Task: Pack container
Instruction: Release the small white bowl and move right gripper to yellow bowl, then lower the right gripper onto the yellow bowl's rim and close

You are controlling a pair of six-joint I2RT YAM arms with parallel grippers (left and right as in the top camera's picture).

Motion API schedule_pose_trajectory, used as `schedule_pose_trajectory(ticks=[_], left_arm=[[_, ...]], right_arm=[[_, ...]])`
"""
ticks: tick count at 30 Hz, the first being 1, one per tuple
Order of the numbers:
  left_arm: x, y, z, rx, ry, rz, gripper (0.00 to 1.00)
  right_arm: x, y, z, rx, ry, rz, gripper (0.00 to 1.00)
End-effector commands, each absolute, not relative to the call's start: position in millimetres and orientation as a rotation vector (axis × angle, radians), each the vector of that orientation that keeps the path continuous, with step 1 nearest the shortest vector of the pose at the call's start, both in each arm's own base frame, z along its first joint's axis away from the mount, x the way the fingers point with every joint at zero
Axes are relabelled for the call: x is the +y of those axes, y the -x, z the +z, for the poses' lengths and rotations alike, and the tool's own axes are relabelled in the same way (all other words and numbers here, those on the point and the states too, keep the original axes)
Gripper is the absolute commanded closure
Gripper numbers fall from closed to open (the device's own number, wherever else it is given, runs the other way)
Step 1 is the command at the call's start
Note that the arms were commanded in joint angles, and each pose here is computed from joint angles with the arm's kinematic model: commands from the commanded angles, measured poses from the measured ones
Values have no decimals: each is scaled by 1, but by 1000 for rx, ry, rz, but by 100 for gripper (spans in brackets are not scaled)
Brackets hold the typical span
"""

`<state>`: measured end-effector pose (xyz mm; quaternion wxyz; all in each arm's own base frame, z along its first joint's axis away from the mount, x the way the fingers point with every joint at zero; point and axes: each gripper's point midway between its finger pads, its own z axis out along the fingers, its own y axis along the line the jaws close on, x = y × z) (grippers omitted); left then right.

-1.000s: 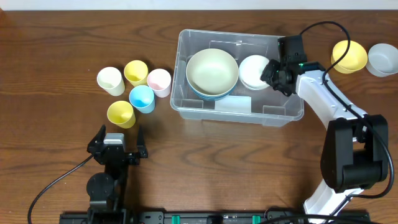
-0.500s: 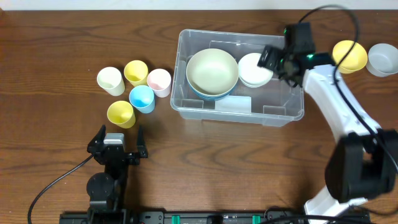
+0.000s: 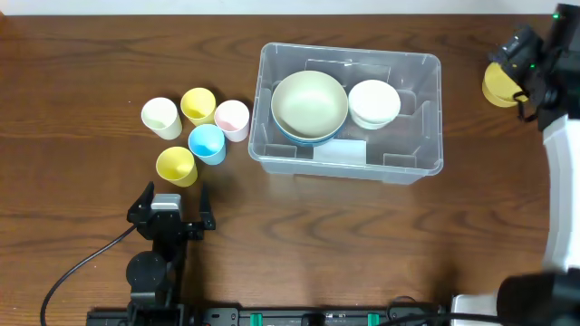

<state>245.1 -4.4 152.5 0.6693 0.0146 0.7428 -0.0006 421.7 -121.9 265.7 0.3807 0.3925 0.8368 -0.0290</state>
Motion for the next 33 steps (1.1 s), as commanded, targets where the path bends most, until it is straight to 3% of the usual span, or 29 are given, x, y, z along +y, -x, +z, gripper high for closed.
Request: schedule_pose_trajectory(ticks=[1,11,24,33], left_arm=[[-6,-244,138,1721,-53,-1,2],[-6,-244,138,1721,-53,-1,2],[-6,-244,138,1721,-53,-1,2],[-6,-244,138,1720,-53,-1,2]], right_arm=[[-140,-426,200,2259,-1125,-75,1],[-177,-436,97,2385,-1317,-17,1],[-209,-446,87,2179,-1517,-43,1],[-229,-431,45,2176,-1672,-62,1]])
